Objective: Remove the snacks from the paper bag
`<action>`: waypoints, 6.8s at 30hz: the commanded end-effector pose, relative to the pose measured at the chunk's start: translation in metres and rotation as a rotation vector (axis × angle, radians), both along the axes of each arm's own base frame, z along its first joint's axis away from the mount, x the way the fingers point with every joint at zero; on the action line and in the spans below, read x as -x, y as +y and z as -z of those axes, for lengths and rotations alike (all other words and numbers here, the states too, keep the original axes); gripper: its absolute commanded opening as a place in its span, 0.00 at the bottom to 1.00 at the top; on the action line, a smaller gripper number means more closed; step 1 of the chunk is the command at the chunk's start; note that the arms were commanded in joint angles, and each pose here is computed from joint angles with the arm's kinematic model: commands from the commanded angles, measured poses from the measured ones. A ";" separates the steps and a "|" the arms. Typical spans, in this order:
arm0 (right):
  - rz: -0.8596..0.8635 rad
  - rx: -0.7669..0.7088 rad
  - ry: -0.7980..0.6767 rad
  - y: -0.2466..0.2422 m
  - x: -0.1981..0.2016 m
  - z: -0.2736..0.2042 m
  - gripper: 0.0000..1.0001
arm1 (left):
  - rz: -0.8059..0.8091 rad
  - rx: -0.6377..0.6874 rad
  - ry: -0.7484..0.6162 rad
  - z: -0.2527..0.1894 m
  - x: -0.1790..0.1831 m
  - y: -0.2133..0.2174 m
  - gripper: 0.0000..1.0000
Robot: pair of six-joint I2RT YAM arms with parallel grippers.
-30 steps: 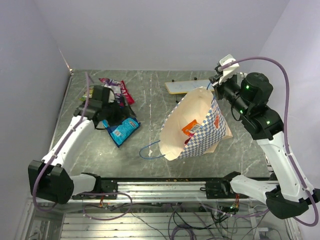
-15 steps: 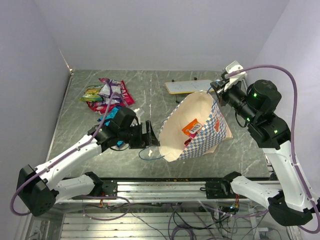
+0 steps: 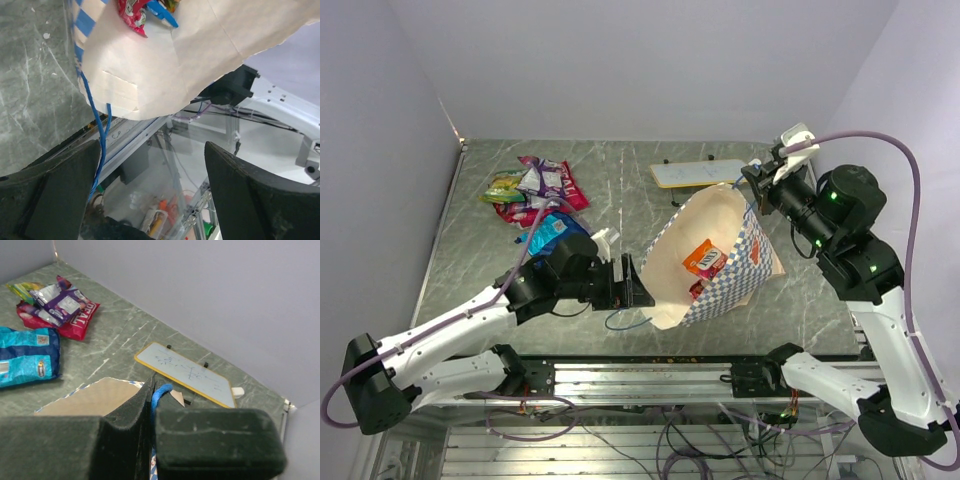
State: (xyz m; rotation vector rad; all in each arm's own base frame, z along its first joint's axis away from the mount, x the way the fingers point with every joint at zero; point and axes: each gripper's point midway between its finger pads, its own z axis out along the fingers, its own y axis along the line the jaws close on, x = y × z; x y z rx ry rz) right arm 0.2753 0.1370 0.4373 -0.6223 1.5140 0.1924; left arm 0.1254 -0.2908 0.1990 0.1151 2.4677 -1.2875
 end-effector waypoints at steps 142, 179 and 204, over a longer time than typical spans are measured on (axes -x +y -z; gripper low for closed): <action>-0.341 -0.057 0.016 0.061 0.059 0.019 0.00 | 0.063 -0.456 -0.672 0.094 -0.108 -0.179 0.07; -0.301 -0.114 0.060 0.054 0.063 0.026 0.00 | -0.017 -0.378 -0.504 0.141 -0.114 -0.184 0.49; -0.374 -0.065 0.057 0.063 0.069 0.033 0.00 | -0.075 -0.466 -0.635 0.112 -0.152 -0.195 0.11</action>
